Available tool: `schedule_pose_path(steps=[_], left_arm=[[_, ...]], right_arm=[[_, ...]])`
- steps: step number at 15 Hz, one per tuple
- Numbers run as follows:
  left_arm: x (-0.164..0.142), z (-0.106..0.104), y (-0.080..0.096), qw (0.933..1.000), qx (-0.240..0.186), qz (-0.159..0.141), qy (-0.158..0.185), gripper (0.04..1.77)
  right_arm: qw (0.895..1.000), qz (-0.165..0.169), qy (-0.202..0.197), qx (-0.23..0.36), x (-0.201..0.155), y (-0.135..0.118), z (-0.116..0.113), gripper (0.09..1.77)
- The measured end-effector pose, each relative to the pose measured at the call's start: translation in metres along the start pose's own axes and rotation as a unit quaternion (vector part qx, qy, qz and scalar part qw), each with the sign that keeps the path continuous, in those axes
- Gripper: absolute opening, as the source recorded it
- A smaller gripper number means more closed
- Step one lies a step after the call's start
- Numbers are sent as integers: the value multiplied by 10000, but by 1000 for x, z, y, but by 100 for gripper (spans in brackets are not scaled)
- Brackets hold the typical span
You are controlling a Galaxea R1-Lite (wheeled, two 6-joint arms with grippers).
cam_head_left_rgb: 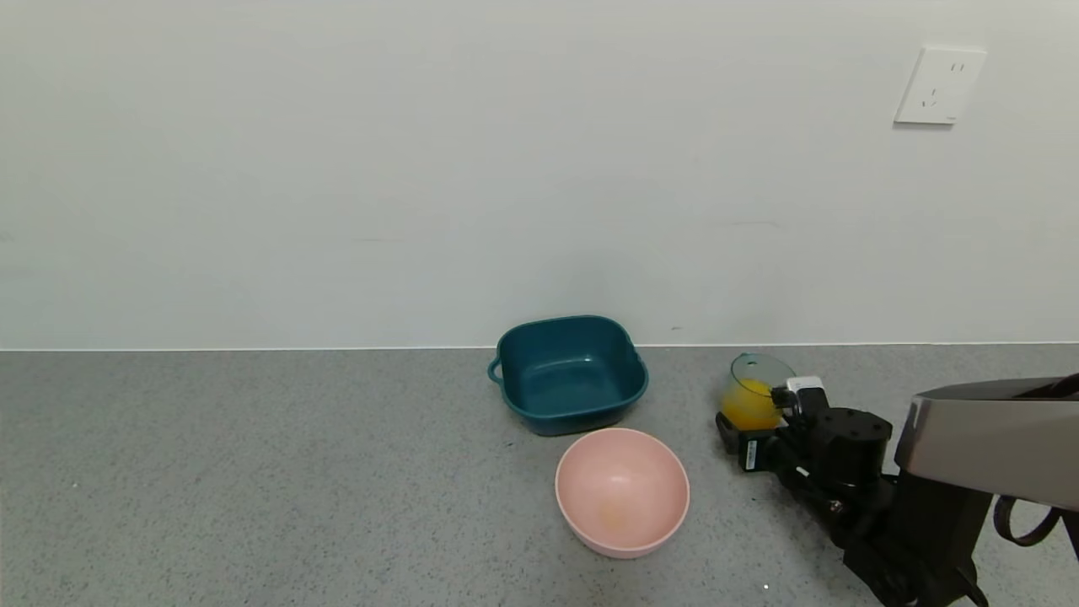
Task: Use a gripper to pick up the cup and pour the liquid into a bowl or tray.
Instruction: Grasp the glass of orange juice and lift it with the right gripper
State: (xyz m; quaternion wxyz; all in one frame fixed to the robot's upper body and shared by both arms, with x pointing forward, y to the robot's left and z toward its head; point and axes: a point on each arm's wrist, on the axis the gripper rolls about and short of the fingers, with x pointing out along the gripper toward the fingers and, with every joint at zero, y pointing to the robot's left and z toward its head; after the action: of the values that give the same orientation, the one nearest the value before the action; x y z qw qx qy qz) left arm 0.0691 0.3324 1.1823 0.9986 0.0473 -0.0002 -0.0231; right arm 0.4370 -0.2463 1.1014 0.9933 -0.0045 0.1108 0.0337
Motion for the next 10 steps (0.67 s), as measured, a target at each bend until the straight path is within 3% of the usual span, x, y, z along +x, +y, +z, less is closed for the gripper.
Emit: schedule_pose_path(steps=[10], left_arm=[[0, 0, 0, 10000, -2, -2, 0, 172]], right_arm=[[9997, -17, -203, 151, 16, 2, 2, 171]])
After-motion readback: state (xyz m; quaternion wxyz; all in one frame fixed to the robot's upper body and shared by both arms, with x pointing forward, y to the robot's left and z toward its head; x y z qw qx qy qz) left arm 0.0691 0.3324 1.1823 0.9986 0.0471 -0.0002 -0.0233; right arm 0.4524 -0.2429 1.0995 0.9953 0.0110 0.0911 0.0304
